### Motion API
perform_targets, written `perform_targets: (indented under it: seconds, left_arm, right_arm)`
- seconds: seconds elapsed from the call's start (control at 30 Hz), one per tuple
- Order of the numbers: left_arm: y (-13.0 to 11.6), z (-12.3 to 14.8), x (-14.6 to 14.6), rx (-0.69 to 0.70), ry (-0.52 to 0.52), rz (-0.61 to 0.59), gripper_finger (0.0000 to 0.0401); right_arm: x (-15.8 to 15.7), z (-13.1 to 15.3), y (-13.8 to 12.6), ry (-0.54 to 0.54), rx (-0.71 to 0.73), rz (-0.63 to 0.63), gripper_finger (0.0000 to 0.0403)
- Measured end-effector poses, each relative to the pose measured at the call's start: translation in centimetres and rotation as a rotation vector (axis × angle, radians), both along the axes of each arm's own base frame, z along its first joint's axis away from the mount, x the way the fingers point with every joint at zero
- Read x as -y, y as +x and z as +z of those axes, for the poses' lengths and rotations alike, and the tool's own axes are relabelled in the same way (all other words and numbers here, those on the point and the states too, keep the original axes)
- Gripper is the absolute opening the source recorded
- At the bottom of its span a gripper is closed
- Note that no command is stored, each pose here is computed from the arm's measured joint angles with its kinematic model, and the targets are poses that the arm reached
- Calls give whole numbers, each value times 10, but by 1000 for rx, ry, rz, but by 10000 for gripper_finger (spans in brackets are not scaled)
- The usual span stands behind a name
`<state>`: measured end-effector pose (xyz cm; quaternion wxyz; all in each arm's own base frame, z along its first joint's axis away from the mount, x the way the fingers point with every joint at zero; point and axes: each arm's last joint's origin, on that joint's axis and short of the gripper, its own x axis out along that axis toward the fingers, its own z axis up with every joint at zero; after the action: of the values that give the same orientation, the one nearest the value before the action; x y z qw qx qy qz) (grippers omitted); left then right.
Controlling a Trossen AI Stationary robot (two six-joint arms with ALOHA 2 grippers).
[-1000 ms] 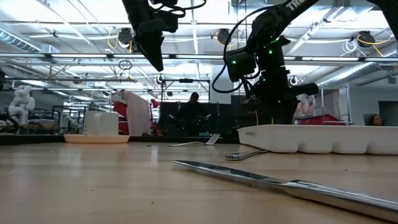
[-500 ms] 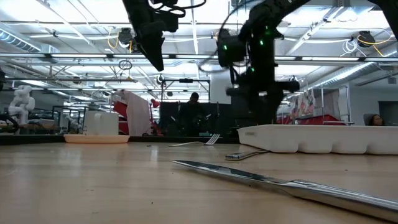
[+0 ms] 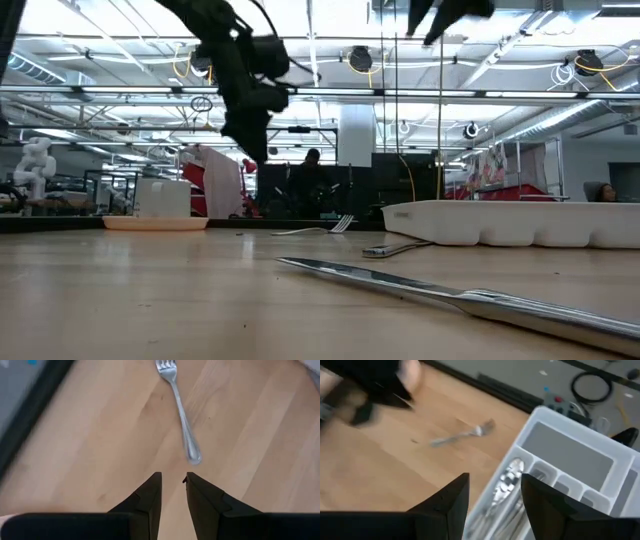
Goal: Sort silverware
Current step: Put the silver fork into the white silverware tray
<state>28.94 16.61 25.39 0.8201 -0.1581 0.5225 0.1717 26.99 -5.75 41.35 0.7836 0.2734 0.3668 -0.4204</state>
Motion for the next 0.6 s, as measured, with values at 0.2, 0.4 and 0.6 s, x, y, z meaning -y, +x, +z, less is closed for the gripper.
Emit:
perform_targets:
  seconds: [0.2, 0.4, 0.6]
  left_arm:
    - [17, -34, -15, 2, -114, 91, 93]
    - [40, -50, -12, 63, -212, 84, 93]
    - [64, -55, -14, 52, -81, 74, 98]
  right_arm:
    - [-29, 49, -62, 34, 246, -15, 171]
    - [-48, 65, -94, -4, 349, 12, 171]
    - [-60, 64, -92, -36, 328, 94, 171]
